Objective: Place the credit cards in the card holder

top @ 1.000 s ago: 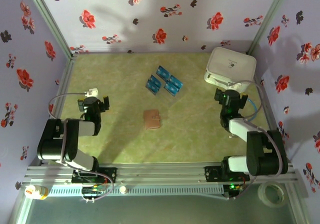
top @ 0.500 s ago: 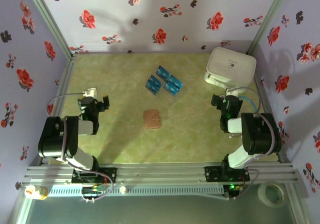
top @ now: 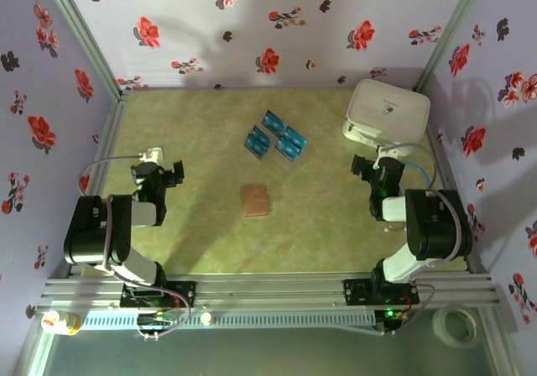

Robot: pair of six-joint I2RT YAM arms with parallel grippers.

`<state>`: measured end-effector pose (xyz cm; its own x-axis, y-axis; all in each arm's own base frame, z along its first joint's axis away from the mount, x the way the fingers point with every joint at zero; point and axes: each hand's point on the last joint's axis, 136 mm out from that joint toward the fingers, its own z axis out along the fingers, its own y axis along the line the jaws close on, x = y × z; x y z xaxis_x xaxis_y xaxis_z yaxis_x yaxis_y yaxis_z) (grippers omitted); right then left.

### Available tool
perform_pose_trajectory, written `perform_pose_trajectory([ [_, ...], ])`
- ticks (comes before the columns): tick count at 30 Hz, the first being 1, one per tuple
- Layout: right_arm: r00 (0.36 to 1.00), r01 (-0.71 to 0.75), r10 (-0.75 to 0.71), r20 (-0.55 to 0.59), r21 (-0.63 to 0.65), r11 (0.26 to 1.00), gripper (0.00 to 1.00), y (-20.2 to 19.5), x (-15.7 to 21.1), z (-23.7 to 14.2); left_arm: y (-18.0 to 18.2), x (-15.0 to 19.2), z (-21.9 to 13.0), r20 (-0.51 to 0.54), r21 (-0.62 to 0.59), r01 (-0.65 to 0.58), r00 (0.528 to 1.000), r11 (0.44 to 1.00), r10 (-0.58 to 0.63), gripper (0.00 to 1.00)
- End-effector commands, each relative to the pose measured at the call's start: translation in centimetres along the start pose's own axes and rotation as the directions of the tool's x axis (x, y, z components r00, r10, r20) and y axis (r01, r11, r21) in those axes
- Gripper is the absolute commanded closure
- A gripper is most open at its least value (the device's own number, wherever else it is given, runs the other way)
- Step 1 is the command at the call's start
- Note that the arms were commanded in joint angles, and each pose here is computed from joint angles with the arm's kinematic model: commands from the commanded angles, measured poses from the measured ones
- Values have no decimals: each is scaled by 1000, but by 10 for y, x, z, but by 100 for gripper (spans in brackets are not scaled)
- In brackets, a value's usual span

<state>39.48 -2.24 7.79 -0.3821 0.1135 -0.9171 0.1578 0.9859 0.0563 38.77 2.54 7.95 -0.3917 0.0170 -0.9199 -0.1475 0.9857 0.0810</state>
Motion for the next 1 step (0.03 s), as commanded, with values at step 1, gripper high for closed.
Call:
perform_pose_trajectory([
  [1,1000,-9,10,23,-37,999,1,5,-7,-1,0,-19,2,57,2,16,998,1000,-16,0],
])
